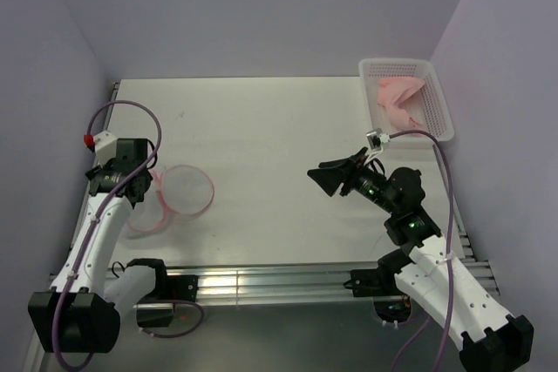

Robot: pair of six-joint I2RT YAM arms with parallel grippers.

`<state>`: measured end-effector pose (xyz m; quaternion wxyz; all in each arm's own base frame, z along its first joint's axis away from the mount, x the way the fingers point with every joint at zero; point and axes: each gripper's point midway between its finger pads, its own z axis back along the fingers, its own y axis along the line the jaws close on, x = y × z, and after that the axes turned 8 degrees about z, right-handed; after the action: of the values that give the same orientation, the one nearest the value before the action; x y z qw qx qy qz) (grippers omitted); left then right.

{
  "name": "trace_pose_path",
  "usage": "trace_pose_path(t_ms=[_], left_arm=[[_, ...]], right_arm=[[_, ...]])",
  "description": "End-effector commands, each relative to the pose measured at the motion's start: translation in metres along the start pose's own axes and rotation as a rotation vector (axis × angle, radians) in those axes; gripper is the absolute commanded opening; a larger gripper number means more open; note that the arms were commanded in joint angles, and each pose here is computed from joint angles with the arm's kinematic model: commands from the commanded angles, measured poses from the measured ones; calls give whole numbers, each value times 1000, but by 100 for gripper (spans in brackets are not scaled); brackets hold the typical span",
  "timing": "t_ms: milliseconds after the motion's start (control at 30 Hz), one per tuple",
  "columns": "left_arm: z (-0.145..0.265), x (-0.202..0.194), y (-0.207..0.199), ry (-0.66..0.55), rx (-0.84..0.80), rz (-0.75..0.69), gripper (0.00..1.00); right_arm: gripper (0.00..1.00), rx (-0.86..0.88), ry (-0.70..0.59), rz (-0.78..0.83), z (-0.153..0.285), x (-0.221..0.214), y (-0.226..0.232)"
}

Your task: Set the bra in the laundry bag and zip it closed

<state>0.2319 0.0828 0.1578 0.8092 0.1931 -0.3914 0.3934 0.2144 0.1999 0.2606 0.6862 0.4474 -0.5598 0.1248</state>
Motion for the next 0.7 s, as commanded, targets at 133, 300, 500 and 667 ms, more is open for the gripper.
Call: trace_pose_path(t_ms=[133, 300, 500, 667], left_arm=[[-19, 3, -11, 25, 41, -24, 68], [-31, 0, -18, 67, 4, -10, 38], [-28, 6, -48, 82, -136, 10, 0], [3, 20, -116, 97, -347, 11, 0]], right_arm=[[71, 51, -49, 67, 10, 22, 24], [71, 38, -71, 83, 15, 27, 26], [71, 16, -69, 77, 11, 24, 19], [70, -3, -52, 62, 3, 20, 11]])
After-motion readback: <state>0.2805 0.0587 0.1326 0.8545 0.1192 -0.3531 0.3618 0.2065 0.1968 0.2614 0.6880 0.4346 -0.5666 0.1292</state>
